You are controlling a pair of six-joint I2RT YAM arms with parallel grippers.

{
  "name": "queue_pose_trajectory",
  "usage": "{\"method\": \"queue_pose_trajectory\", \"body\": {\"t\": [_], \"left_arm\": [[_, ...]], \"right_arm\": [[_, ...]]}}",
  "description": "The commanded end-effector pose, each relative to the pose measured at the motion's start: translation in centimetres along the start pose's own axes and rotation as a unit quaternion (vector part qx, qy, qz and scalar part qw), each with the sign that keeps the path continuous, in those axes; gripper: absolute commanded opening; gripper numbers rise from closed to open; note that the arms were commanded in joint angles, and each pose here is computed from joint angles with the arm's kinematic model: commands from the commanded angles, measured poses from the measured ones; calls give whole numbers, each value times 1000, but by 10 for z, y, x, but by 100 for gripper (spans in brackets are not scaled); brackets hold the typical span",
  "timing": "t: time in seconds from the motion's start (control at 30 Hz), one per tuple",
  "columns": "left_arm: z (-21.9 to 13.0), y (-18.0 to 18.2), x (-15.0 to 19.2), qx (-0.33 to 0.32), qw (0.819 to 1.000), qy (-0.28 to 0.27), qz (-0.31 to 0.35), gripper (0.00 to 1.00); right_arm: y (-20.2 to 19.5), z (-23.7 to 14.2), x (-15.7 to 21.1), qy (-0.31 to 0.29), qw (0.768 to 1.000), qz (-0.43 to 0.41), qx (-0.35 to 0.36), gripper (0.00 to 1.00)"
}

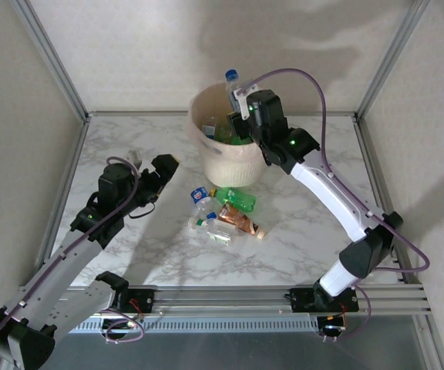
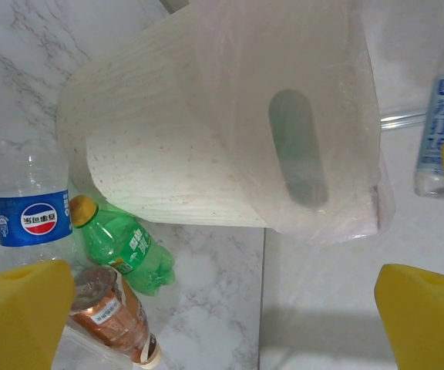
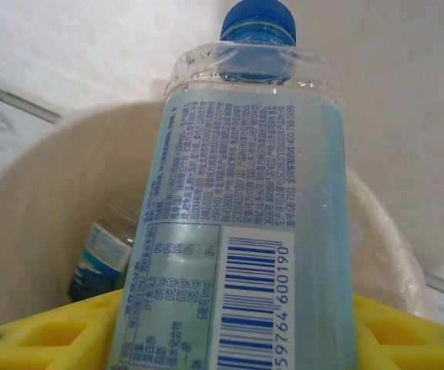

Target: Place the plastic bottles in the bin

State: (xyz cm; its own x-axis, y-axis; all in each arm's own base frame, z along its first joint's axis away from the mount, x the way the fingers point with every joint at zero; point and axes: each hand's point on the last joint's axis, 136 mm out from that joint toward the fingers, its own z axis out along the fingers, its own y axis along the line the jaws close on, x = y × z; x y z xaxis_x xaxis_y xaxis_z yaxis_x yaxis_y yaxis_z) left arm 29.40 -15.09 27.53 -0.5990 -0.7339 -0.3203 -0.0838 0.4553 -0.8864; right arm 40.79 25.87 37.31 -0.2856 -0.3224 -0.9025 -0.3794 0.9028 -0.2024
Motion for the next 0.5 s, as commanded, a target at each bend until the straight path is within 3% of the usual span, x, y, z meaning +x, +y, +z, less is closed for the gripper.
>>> {"method": "queue_pose_trajectory", "body": {"t": [0.0,0.07,0.13,0.47], "left_arm": [[-3,7,-4,-6,1000,-15,-5,100],[-1,12,-2,-9,1000,-13,-7,99],[1,17,0,-14,1000,-11,-9,100],[9,52,6,-63,997,-13,-28,97]], "right_arm": [[-28,12,8,8,999,-4,51,68],[-35,18,17,18,997,-2,69,82],[-42,20,21,27,995,0,92,88],[-24,-24,-4,-9,998,52,44,89]]}}
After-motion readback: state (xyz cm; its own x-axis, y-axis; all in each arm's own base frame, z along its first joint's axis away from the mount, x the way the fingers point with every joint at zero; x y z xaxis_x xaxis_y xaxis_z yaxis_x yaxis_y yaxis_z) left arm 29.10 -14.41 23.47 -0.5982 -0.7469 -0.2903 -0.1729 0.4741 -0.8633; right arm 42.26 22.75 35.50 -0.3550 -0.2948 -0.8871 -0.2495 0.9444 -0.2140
